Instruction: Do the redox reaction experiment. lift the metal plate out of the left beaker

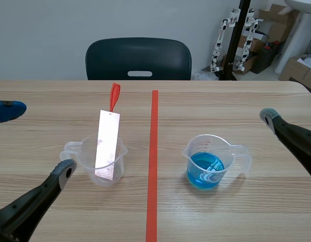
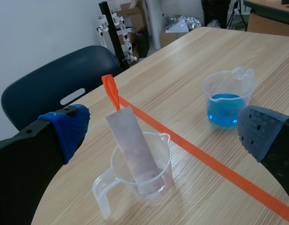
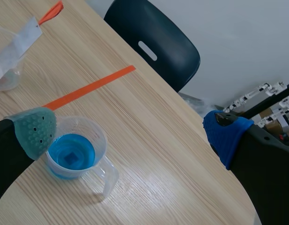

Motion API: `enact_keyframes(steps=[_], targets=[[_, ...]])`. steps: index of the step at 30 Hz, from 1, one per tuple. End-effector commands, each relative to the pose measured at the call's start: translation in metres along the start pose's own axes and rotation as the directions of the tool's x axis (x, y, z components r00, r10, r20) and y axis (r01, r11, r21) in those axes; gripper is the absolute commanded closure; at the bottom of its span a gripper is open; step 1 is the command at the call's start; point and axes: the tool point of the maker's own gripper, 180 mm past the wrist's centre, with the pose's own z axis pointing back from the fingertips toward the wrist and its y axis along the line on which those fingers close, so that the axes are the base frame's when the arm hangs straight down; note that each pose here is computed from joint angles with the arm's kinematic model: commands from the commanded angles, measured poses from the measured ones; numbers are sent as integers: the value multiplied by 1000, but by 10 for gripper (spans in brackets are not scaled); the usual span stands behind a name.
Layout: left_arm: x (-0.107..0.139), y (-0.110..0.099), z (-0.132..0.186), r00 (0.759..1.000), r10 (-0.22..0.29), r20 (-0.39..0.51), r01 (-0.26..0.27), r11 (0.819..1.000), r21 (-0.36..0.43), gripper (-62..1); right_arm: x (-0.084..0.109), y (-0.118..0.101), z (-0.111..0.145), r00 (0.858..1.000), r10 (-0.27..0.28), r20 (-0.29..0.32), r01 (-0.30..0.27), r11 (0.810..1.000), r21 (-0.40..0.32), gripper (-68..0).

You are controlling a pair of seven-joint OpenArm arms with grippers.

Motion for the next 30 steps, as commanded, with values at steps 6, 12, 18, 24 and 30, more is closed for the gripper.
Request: enact_keyframes(steps=[6,12,18,24,30], targets=[[-1,-7,16,997,67,37,-68,998,20,-623,5,-8,-2,996,-25,87,22,999,32,-679],[-20,-10,31,992,118,46,-122,989,90,-623,13,7,-9,987,-59,148,36,988,151,-679],[-45,-24,52,987,148,59,-156,975,156,-623,30,28,-10,970,-93,224,30,962,272,-679],[-61,-36,72,983,169,72,-181,958,220,-623,36,41,-11,963,-115,242,25,938,346,-679],[-77,-47,89,982,174,67,-186,933,308,-623,39,36,-14,963,-99,251,10,943,333,-679]])
